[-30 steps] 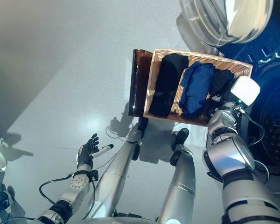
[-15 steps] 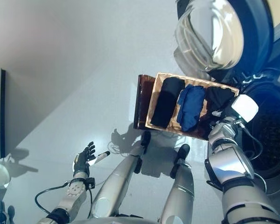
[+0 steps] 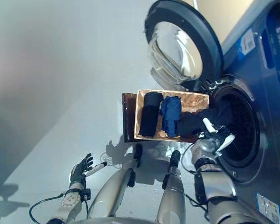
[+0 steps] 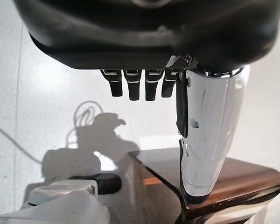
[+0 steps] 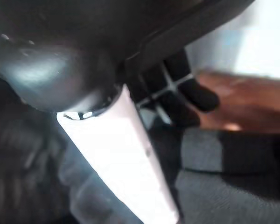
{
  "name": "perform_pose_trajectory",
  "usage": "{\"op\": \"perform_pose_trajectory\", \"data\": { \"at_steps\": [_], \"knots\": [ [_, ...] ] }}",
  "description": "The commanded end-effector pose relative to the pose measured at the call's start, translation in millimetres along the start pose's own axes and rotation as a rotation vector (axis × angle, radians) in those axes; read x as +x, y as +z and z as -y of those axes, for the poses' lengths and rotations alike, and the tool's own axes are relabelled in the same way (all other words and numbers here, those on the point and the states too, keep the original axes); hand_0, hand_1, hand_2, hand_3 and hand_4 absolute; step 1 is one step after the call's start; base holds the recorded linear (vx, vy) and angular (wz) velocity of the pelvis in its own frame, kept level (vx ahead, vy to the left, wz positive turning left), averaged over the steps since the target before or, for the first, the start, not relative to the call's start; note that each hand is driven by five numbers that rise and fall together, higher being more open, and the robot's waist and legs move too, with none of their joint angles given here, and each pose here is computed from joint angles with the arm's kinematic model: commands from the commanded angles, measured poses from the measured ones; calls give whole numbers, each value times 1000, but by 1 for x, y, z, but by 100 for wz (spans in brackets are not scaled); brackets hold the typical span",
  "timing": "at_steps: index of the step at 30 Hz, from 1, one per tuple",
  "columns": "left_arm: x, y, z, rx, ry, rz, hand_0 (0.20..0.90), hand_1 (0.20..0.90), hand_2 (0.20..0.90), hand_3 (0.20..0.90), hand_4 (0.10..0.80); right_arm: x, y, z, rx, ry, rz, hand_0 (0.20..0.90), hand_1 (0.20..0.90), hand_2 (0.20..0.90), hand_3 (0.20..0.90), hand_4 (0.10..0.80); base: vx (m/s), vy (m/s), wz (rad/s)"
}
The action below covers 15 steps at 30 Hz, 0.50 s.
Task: Pick up the clothes and place them into the washing machine
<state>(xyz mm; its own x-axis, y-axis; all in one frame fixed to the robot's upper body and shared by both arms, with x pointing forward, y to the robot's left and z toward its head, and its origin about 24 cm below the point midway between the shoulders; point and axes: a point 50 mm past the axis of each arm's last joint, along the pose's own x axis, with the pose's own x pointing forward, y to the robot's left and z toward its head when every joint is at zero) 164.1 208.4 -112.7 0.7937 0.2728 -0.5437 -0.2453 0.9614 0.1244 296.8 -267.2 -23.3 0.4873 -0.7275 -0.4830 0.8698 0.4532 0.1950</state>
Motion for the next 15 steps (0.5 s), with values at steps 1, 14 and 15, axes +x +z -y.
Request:
{"op": "perform_pose_trajectory", "data": {
  "at_steps": [1,14,15],
  "knots": [
    [-7,-7,-18,-72,79,7,900,900,900,900,800,-4,25,-6,391,97,113,200,200,200,200,300,-12,18,-8],
    [-14,-19,4,-136,17,-41,900,900,900,900,800,-14,54,-16,835,18,176,200,200,200,200,300,9,25,-1],
    [-15,-22,6,-130,13,-51,900,900,900,900,800,-13,61,-17,854,4,190,200,200,200,200,300,44,81,-21]
  ]
}}
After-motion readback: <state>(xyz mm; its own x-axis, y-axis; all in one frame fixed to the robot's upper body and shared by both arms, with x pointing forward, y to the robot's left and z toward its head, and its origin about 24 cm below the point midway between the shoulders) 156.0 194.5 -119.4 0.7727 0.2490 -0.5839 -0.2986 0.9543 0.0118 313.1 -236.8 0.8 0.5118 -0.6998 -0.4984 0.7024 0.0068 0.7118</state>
